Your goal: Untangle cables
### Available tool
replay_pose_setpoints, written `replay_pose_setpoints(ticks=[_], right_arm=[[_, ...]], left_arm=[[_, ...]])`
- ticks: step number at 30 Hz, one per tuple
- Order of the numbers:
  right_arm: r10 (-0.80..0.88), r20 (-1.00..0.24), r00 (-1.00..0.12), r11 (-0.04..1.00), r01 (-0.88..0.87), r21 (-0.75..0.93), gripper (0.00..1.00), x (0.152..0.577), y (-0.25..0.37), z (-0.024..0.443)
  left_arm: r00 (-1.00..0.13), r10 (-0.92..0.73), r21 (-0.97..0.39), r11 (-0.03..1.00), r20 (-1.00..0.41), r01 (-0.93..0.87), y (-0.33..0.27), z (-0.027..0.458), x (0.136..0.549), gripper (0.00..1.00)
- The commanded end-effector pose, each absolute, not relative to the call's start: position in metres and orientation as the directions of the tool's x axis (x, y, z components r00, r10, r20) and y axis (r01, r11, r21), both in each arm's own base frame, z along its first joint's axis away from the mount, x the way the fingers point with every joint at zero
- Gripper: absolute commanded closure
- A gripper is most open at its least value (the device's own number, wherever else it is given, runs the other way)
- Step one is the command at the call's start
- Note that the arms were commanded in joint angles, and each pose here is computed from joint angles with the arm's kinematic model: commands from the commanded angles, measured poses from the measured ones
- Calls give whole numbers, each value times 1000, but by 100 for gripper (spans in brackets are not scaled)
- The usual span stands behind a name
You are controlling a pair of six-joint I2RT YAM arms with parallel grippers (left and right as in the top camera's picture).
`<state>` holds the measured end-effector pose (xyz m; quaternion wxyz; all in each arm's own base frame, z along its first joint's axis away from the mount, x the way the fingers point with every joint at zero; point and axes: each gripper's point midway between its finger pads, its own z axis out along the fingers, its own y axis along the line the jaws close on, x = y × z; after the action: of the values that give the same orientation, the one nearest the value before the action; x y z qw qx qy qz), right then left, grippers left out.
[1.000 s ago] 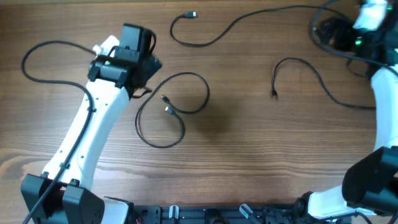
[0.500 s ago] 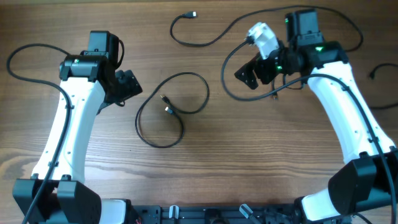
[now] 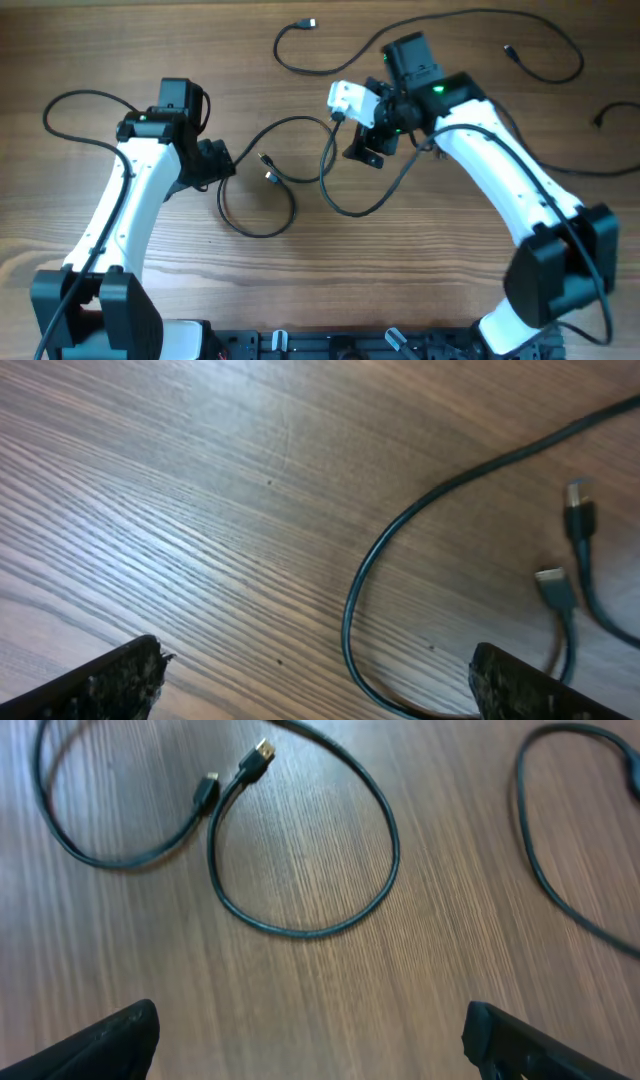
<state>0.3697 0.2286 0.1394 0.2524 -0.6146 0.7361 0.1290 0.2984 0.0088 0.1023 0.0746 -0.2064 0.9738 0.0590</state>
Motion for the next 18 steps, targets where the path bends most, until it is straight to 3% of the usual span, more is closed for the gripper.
replay_pose_setpoints(ticks=[1,5,18], right_arm=[[-875,-480,-56,124,-986,-110,0,368,239,106],[-898,-437,57,-21,-996,-87,0,354,254,73],[-892,-423,160,-145,-987,-67,0,340,299,14]], left_arm=[[-920,-370,98,918,-131,-384,10,87,284,0],[-923,-370,110,918,-108,-381,10,77,276,0],[-919,-378,-1,925,-116,-380,-7,73,287,0]])
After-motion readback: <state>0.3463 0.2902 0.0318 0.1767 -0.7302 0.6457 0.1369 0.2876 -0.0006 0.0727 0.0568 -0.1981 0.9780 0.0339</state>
